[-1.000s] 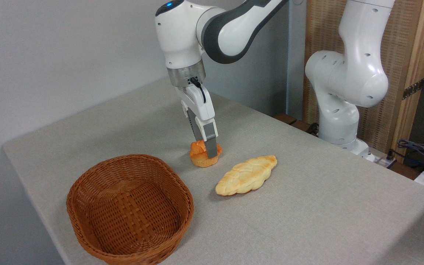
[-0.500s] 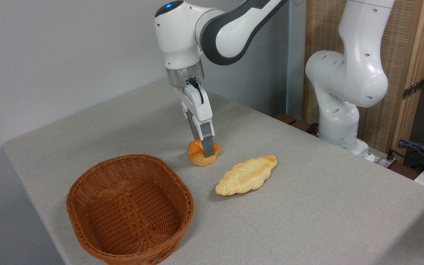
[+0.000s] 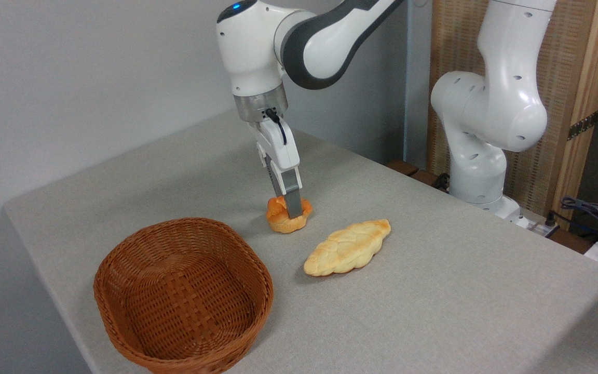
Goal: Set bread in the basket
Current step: 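Carry the held orange bun over the wicker basket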
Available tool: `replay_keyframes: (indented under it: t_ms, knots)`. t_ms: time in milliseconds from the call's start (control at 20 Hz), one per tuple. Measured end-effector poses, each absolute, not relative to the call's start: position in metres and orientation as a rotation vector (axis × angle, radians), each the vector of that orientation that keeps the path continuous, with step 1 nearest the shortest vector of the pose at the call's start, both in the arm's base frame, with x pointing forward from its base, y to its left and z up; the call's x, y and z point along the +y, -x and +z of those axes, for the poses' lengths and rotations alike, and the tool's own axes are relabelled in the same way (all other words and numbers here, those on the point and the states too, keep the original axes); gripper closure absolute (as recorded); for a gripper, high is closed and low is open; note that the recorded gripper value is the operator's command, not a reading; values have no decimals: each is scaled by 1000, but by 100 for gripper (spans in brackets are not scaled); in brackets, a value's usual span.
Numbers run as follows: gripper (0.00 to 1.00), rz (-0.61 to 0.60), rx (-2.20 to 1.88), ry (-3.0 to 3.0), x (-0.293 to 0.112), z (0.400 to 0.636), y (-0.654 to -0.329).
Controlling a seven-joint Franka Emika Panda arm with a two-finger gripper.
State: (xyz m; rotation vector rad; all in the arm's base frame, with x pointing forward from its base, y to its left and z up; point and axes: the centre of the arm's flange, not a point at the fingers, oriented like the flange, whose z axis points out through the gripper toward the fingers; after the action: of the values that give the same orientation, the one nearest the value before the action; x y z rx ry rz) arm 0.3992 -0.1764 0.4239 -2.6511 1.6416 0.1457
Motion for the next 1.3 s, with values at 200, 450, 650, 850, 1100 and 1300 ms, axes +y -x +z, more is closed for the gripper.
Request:
replay_keyframes:
  t_ms: [200,450,650,850,1100,1300]
  knots:
    - [48,289,1714,2632,-174,459,-411]
    - [48,193,1645,2709,-155,508,-461]
    - [47,89,1618,2772,-155,534,-505]
    - [45,-2,1589,2805,-153,543,-540]
    - [40,-215,1559,2773,-161,539,-573]
    - [27,-258,1585,2690,-163,528,-586]
